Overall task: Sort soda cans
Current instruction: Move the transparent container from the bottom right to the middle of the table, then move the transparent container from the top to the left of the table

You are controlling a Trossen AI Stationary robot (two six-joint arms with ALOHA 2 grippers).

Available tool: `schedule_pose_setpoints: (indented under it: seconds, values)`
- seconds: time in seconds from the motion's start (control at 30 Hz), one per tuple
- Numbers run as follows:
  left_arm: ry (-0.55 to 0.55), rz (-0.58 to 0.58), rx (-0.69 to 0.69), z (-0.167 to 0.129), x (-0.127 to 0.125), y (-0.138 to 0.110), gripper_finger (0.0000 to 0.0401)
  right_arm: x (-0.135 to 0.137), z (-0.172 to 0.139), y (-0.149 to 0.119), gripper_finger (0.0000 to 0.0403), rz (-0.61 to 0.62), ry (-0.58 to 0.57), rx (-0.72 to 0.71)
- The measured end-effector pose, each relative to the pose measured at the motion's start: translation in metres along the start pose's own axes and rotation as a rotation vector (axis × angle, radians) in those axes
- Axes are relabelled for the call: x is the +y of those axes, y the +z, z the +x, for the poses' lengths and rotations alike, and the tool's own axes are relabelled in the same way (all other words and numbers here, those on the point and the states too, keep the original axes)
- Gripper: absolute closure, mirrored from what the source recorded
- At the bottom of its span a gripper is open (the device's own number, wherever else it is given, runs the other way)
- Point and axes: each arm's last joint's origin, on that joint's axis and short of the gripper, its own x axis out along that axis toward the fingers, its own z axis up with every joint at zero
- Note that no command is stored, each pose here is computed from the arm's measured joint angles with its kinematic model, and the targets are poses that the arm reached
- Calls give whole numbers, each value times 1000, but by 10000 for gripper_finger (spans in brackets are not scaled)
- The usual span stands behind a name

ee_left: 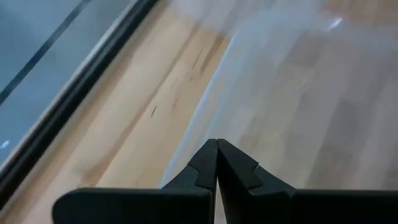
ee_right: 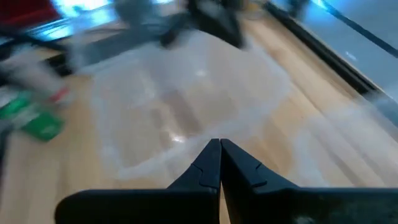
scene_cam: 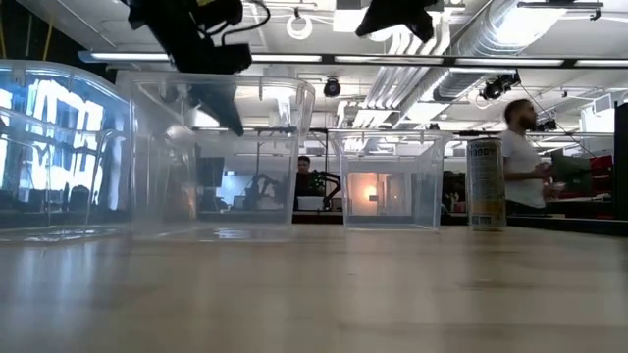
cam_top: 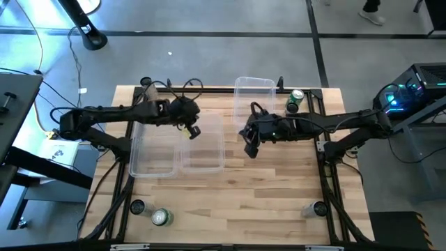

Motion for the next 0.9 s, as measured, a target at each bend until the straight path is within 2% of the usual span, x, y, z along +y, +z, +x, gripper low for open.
schedule_pose_setpoints:
  seconds: [0.23,0.33,0.4,0.57,0.73,0.9]
  values:
    - [-84,37,-178,-38,-7,43,401,-77,27,6,403,228,-248,135]
    - [-124,74,-234,-52,-14,54,401,-105,40,8,403,268,-273,182]
    - [-199,109,-265,-57,-20,55,401,-115,49,7,403,279,-254,221]
    - [-376,71,-343,-57,-34,48,401,-107,73,-5,403,243,-180,328]
    - [-426,-24,-355,-47,-45,34,401,-85,90,-21,403,199,-180,410]
    - [-461,-83,-330,-39,-54,21,401,-60,90,-35,403,171,-167,486]
